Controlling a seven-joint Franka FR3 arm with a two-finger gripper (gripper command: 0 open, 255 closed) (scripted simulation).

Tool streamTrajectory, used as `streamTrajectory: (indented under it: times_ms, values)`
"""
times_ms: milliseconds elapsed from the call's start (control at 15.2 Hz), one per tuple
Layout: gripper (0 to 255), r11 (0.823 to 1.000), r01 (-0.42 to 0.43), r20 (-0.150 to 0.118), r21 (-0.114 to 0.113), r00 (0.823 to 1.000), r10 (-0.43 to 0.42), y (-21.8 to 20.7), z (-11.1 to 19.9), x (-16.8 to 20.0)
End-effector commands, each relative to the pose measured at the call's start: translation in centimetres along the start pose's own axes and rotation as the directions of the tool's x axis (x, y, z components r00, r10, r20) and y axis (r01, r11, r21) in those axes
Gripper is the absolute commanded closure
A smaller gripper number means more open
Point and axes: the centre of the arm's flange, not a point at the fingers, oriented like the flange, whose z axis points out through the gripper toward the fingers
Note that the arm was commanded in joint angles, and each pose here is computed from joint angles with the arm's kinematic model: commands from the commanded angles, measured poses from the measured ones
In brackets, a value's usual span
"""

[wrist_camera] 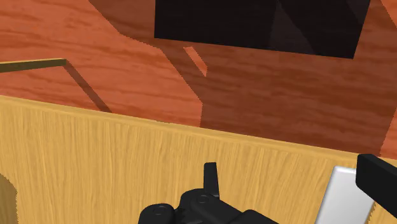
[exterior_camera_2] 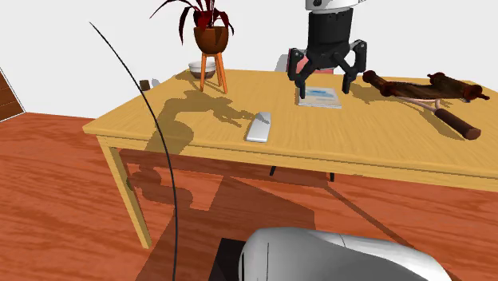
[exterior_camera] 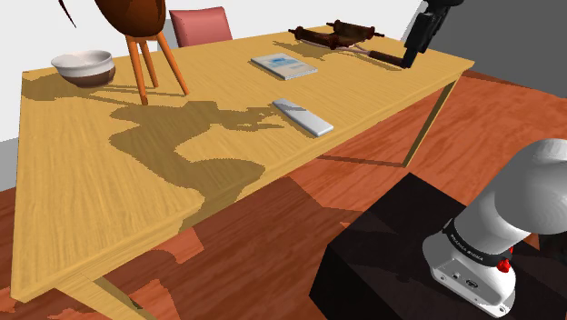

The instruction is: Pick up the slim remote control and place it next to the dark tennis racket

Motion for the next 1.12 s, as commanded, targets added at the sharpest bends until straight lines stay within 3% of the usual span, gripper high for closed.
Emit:
streamTrajectory:
  times_ms: [0, 1056]
  values:
    - [0, 1.0, 0.0, 0.0, 0.0, 1.0, 0.0, 0.0, 0.0, 0.0]
    - [0, 0.987, -0.146, 0.071, 0.073, 0.987, 0.141, -9.2, 10.6, 16.0]
